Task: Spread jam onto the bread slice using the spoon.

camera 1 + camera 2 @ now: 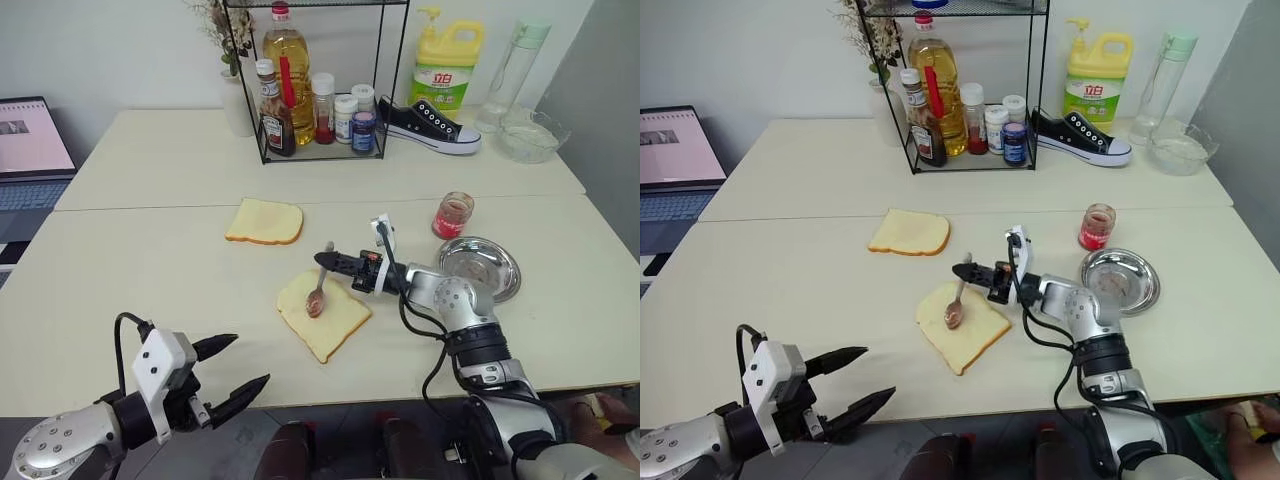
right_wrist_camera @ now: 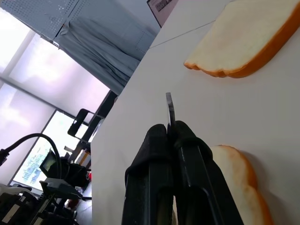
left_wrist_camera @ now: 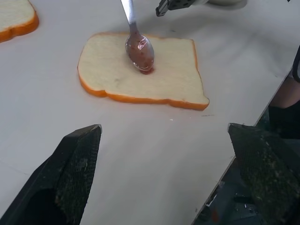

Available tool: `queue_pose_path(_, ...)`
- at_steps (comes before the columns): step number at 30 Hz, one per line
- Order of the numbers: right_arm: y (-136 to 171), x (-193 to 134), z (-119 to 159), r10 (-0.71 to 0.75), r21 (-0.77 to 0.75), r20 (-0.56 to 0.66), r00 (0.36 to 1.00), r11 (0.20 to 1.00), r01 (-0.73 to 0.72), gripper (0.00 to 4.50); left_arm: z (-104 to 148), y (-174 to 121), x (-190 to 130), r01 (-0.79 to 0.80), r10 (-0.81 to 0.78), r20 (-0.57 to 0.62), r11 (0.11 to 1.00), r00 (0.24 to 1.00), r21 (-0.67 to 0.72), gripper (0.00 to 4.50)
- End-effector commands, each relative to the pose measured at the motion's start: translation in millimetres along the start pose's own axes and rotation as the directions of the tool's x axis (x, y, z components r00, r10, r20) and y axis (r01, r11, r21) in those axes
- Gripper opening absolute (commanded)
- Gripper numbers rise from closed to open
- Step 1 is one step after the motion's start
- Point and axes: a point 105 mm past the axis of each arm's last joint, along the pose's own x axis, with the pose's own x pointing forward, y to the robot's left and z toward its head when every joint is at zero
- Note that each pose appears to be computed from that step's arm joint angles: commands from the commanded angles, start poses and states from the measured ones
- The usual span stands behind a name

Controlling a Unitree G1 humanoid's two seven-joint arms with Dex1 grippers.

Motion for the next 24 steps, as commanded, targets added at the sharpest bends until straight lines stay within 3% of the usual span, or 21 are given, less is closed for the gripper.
queue_pose_path(1, 11.7, 6.1, 22.9, 0.037, -0.041, 0.068, 0.997, 0.999, -0.035, 0.04, 6.4, 1.7, -0.5, -0.003, 0.002, 0.017, 0.999, 1.0, 0.04, 4.5)
queue_pose_path(8, 18.9, -2.2, 36.2, 0.076, -0.038, 0.079, 0.994, 0.997, -0.073, 0.04, 8.0, 2.4, 2.5, 0.003, -0.004, 0.022, 0.999, 1.0, 0.044, 4.5)
queue_pose_path(16, 20.1, -20.2, 10.3, 0.116, -0.03, -0.052, 0.992, 0.993, -0.118, 0.04, 8.0, 1.2, 3.4, 0.009, -0.01, 0.02, 0.999, 1.0, 0.041, 4.5)
queue_pose_path(24, -2.6, -11.3, -4.8, 0.029, -0.045, -0.063, 0.998, 0.998, -0.032, 0.04, 8.1, 0.7, 3.4, 0.013, -0.013, 0.013, 0.999, 1.0, 0.045, 4.5)
